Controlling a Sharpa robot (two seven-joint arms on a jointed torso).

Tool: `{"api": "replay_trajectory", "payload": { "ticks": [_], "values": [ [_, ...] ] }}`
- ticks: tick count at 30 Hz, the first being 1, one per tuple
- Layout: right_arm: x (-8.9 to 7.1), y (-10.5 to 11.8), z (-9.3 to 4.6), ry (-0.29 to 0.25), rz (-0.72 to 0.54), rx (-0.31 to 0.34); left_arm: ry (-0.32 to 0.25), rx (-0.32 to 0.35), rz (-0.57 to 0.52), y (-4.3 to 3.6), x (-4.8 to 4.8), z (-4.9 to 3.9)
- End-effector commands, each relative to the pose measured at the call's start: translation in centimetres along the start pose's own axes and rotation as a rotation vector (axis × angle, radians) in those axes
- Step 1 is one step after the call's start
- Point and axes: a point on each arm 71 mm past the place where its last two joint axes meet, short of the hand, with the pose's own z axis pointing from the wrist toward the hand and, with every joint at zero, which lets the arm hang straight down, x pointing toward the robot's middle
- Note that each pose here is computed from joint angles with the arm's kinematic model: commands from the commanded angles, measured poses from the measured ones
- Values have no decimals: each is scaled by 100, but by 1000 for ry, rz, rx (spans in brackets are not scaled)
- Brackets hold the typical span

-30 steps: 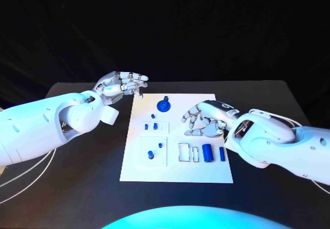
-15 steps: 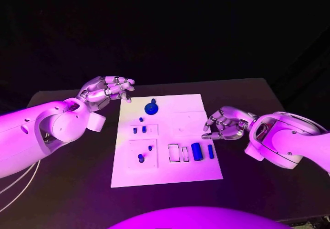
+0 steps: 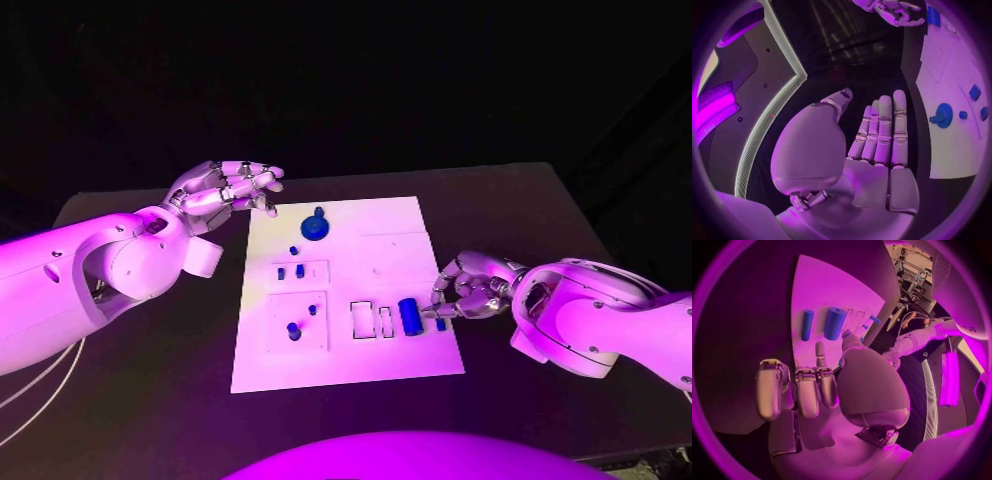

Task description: Assemble the parts on the task board

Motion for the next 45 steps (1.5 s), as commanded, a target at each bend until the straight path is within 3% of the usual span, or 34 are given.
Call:
{"api": "replay_trajectory", "payload": {
  "ticks": [1, 15, 29, 45],
  "values": [
    [49, -3, 25, -20, -40, 37, 7, 13, -2, -9, 20, 2],
    [232, 107, 116, 5, -48, 15, 10, 10, -3, -6, 14, -5],
    [397, 112, 245, 69, -62, 65, 20, 8, -9, -7, 22, -12],
    [404, 151, 215, 33, 8, 57, 22, 2, -10, -5, 13, -23]
  ]
}}
